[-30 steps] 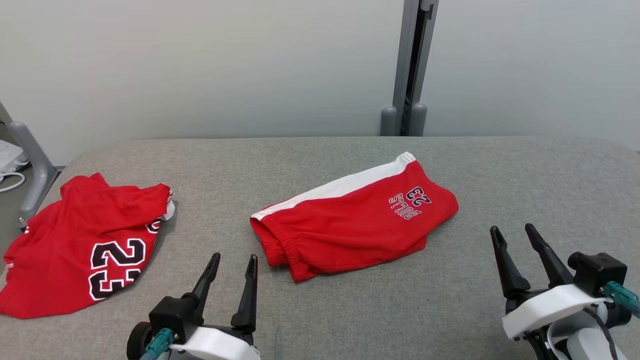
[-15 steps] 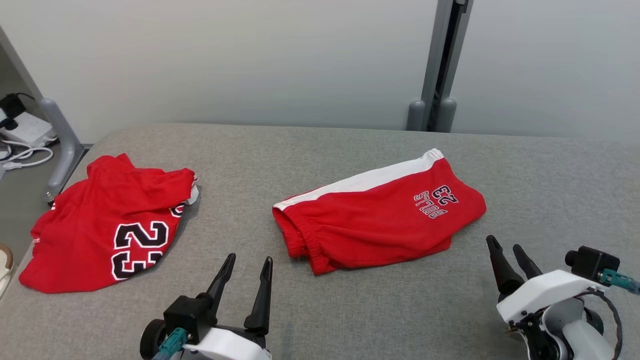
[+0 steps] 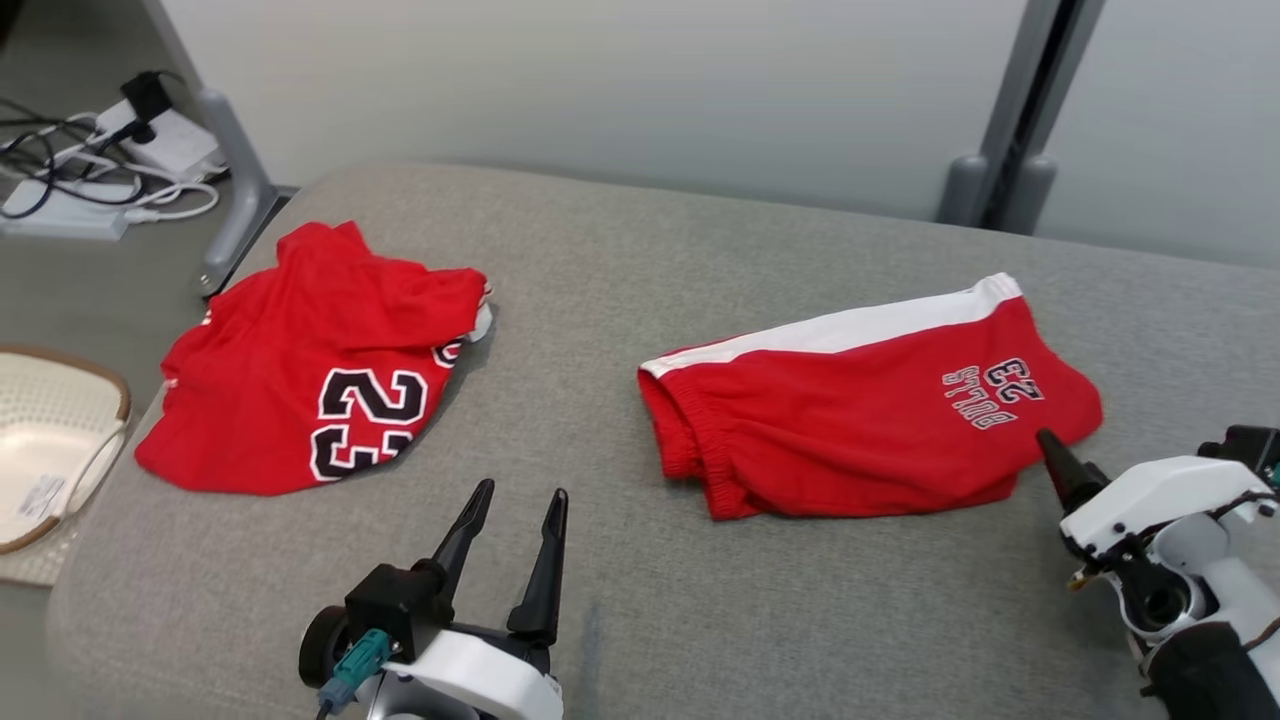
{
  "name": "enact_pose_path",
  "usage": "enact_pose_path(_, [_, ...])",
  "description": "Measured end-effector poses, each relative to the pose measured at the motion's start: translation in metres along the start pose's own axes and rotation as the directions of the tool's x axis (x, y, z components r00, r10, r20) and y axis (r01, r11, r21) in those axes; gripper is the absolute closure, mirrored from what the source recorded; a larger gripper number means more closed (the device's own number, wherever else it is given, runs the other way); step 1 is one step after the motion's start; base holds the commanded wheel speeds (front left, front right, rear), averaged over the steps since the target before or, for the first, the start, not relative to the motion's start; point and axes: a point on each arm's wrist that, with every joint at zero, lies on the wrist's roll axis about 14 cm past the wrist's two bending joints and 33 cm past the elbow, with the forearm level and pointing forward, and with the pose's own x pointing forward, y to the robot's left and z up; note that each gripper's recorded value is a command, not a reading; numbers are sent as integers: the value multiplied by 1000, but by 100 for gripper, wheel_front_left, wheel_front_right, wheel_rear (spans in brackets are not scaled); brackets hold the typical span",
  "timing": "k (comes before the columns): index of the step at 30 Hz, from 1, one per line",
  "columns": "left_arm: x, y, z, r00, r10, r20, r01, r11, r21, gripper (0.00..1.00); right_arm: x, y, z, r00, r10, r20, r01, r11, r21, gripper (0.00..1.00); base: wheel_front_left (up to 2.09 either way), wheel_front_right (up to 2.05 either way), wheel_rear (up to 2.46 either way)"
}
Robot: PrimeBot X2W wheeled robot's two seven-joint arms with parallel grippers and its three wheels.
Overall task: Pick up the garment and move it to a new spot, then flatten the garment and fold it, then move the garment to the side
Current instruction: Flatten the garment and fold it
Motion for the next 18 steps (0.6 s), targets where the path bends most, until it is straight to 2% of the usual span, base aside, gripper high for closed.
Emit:
enact_pose_path(9, [1, 20, -2, 998, 67, -13, -67, 998, 0, 0, 38, -7, -12, 993, -59, -100, 59, 998, -4, 0, 0, 0, 0])
enact_pose_path(18, [1, 36, -2, 992, 125, -23, -125, 992, 3, 0, 71, -3, -11, 989, -71, -131, 69, 997, -20, 0, 0, 0, 0])
